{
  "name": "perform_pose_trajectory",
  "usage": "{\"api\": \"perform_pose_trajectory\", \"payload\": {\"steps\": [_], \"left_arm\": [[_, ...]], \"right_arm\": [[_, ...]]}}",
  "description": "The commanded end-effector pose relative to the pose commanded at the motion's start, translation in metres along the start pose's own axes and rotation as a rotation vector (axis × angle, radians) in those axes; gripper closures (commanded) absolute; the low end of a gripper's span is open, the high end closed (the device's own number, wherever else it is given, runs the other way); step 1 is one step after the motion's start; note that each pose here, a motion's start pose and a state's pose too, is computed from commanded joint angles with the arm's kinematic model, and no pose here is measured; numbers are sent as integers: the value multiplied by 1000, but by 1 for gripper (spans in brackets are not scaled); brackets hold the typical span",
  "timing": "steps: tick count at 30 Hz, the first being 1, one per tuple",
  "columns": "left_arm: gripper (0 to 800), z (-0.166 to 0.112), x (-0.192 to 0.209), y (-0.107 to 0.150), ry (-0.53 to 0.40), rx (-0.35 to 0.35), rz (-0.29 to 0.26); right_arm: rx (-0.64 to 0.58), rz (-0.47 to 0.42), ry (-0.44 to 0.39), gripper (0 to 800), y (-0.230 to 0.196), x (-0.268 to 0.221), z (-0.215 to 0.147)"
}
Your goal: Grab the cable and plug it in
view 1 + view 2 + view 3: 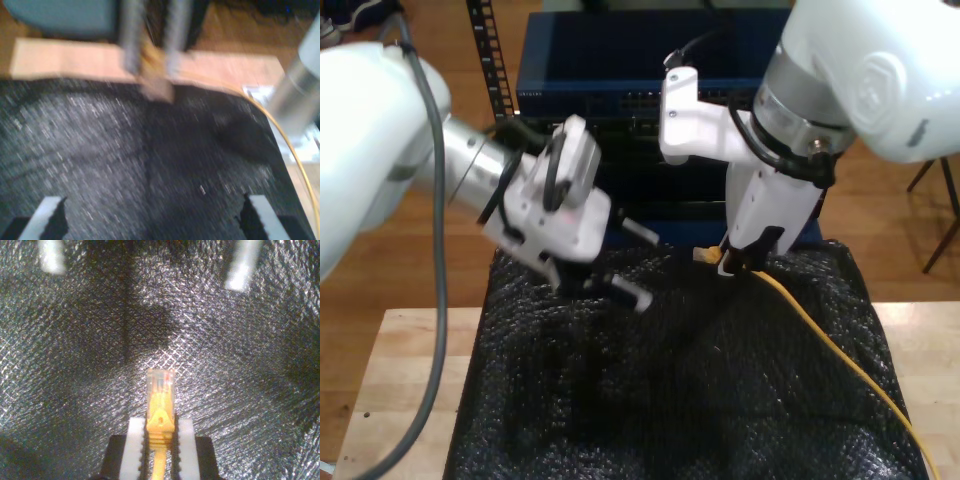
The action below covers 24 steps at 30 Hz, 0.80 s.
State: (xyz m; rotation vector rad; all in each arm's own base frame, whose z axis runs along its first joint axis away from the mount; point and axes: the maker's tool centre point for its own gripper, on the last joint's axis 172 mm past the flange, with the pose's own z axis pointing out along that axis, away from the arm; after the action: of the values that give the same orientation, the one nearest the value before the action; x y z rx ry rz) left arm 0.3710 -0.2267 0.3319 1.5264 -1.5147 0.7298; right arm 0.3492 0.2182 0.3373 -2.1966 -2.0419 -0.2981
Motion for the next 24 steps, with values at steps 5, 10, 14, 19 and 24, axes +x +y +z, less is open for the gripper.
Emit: {"api": "perform_pose_trajectory", "payload": {"steps": [5, 10, 14, 19, 24], "left_arm": [[0, -3, 12, -7, 29, 6, 17], [0, -4, 13, -4, 34, -4, 48], [0, -2, 18, 8, 47, -46, 78], [1, -1, 20, 14, 55, -66, 81], [8, 1, 19, 17, 58, -73, 86]], "right_arm": [[13, 23, 92, 797, 2, 7, -12], [15, 61, 115, 797, 14, -4, -13], [29, 62, 131, 797, 13, 0, -11], [33, 67, 152, 797, 11, 6, -13], [33, 63, 160, 797, 11, 9, -15]]}}
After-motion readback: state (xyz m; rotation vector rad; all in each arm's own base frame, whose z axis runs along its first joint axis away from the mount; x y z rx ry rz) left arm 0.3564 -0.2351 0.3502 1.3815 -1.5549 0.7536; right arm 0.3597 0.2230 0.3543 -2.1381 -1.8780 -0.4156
